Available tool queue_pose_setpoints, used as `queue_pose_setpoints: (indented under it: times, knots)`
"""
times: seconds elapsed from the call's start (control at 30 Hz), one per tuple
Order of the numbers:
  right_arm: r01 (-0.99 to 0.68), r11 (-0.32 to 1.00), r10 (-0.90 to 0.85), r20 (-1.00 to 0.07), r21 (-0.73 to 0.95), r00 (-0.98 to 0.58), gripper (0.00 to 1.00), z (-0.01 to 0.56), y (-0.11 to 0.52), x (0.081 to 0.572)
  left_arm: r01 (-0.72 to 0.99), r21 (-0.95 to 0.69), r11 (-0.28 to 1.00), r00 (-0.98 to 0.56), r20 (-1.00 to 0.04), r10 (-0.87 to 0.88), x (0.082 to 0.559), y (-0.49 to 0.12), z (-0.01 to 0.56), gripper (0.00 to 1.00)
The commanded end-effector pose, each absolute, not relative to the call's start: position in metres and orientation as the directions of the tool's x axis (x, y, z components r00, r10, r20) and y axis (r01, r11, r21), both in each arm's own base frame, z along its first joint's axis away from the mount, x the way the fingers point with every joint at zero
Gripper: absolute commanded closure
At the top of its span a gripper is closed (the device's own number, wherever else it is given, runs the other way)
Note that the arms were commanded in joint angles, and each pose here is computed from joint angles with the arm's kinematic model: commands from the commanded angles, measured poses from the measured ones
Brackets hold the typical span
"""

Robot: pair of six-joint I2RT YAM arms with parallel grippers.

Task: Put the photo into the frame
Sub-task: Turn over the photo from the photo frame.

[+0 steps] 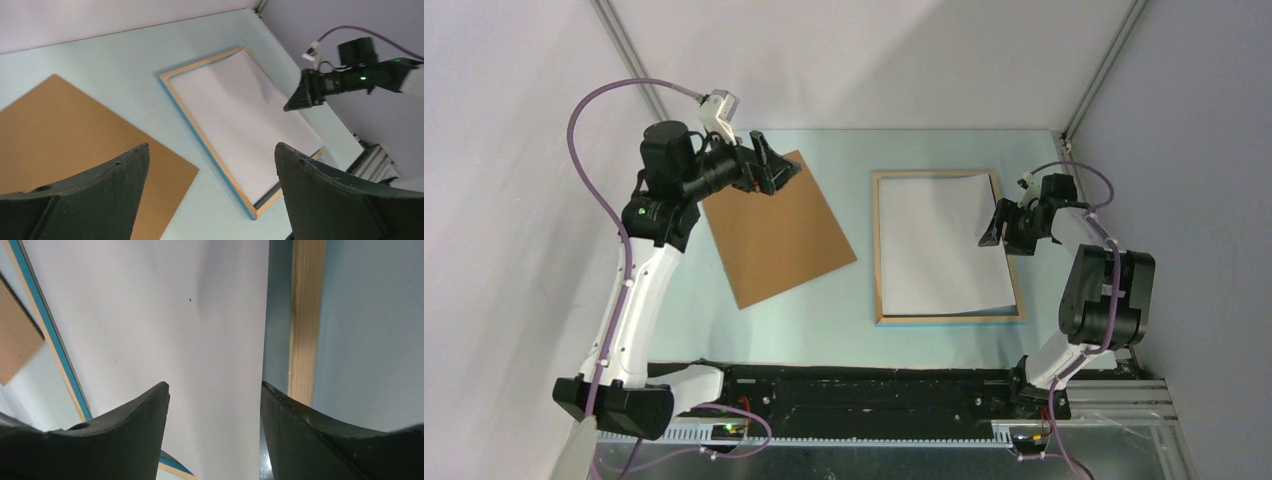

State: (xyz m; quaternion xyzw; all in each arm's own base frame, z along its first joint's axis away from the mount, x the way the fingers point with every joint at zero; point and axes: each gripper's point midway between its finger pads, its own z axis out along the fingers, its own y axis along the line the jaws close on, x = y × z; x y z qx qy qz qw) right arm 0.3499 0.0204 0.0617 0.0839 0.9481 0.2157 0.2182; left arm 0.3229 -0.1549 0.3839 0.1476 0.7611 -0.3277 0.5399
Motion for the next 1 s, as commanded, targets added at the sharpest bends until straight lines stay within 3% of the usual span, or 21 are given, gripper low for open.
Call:
queue_pose_setpoints:
  times: [0.0, 0.2, 0.47, 0.73, 0.97]
  knots:
    - [0.022, 0.938, 0.205, -0.502, 0.346, -0.84, 0.27, 0.093, 0.005, 0.355, 0.521, -0.264, 0.812, -0.317, -0.943, -0.103, 0.329, -0.139, 0.38, 0.0]
    - [-0.008, 0.957, 0.174, -0.6, 0.289, -0.781, 0.15, 0.125, 0.002, 0.359, 0.411, -0.196, 0.89, -0.313, -0.948, -0.064, 0.338, -0.116, 0.357, 0.0]
    - [-0.094, 0.973, 0.086, -0.705, 0.213, -0.704, 0.1, 0.157, 0.023, 0.366, 0.253, -0.055, 0.966, -0.3, -0.954, 0.025, 0.337, -0.076, 0.33, 0.0]
    - [-0.352, 0.934, -0.153, -0.826, 0.058, -0.543, 0.08, 0.197, 0.118, 0.379, 0.027, -0.035, 0.999, -0.442, -0.897, -0.02, 0.335, -0.014, 0.261, 0.0]
    - [-0.54, 0.842, -0.302, -0.841, -0.014, -0.449, 0.06, 0.207, 0.213, 0.386, -0.082, -0.144, 0.986, -0.615, -0.771, -0.164, 0.331, 0.025, 0.193, 0.0]
